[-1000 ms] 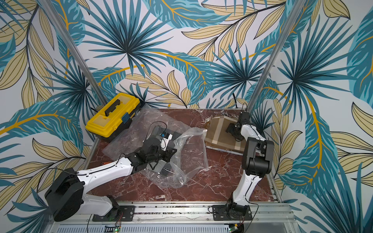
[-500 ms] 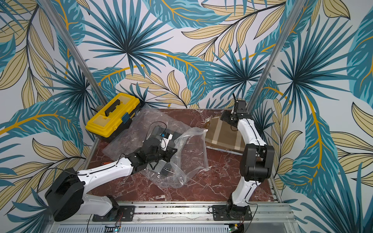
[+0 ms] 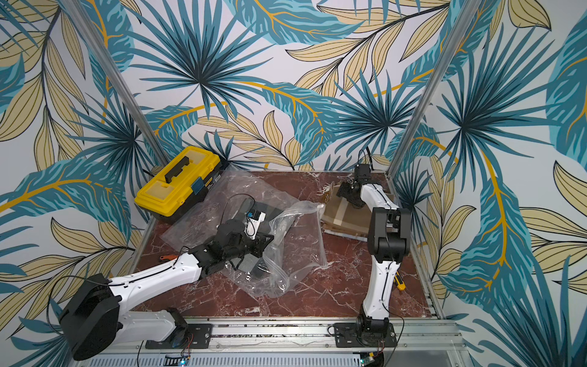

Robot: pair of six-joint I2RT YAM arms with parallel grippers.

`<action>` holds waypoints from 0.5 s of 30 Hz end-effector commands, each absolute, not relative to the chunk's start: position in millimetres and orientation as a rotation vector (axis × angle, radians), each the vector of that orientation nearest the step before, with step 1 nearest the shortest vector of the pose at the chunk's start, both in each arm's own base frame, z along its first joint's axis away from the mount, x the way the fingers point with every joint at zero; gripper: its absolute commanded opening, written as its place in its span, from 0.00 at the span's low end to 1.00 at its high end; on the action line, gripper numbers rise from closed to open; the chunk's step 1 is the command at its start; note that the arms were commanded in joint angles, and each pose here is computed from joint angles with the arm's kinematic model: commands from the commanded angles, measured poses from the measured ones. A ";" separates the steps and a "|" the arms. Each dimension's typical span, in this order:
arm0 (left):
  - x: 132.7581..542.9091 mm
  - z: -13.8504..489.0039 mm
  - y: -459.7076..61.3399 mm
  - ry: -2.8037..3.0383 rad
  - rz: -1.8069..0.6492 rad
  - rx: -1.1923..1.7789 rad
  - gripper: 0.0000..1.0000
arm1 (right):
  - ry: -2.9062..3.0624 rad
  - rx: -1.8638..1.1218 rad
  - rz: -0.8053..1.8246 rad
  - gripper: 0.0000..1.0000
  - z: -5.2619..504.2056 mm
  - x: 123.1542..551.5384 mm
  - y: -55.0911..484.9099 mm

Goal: Take the blanket out of the vacuum bag
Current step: Place the blanket at the center of the board, then take out the blanket from the vacuum bag.

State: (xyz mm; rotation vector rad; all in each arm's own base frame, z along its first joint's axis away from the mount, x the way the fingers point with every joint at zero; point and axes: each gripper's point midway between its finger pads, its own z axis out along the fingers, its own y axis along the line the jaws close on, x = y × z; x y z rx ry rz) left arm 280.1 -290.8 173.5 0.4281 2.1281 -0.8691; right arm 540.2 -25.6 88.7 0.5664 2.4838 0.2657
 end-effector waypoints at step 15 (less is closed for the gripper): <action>278.2 200.4 -293.3 2.065 -0.895 0.469 0.00 | 2.248 0.405 0.499 0.82 212.7 459.6 12.0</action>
